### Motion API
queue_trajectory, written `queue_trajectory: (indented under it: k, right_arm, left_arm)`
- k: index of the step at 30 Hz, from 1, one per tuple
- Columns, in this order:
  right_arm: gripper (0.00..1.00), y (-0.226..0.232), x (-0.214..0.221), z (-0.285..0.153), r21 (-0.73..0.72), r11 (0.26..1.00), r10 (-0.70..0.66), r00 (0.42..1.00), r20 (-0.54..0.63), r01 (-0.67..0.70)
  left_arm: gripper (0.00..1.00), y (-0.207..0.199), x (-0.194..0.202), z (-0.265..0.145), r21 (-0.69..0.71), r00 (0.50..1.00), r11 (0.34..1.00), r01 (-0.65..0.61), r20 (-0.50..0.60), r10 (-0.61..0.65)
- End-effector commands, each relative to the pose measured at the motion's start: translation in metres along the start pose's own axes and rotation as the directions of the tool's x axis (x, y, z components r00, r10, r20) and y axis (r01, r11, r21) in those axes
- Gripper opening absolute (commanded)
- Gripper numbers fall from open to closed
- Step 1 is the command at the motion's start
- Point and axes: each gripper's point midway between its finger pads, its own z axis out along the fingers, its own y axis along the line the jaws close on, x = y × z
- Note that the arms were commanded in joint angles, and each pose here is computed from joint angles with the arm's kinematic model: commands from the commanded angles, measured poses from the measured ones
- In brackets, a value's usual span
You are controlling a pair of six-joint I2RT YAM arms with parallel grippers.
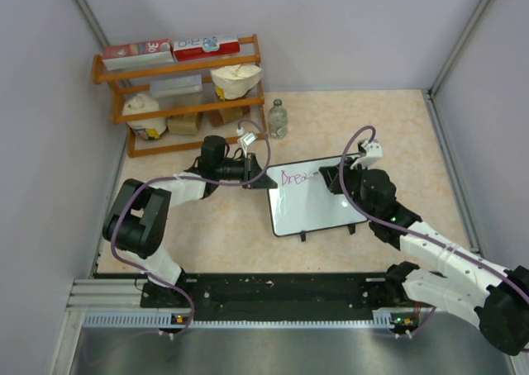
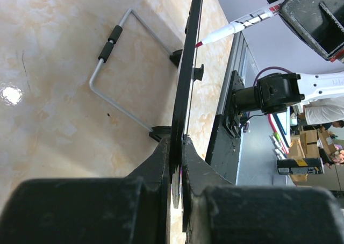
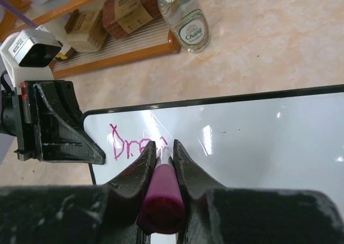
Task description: Write a sentence on the whiteboard
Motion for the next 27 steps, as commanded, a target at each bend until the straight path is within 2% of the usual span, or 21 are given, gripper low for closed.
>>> queue_trajectory:
  k: [1,17,27]
  right_arm:
    - [0.0,0.0,-0.01,0.004,0.013,1.0,-0.009,1.0,0.023,0.009]
    - [0.0,-0.013,0.014,-0.009,0.026,0.999,-0.033,0.999,-0.043,0.035]
    - [0.0,-0.004,-0.013,-0.011,0.018,1.0,-0.022,0.999,0.03,0.022]
  left_arm:
    - [0.0,0.002,-0.012,0.001,-0.044,0.997,0.997,-0.063,0.032,0.064]
    - [0.0,0.002,-0.012,0.001,-0.043,0.998,0.997,-0.061,0.031,0.063]
    - [0.0,0.002,-0.012,0.001,-0.043,0.998,0.997,-0.06,0.032,0.061]
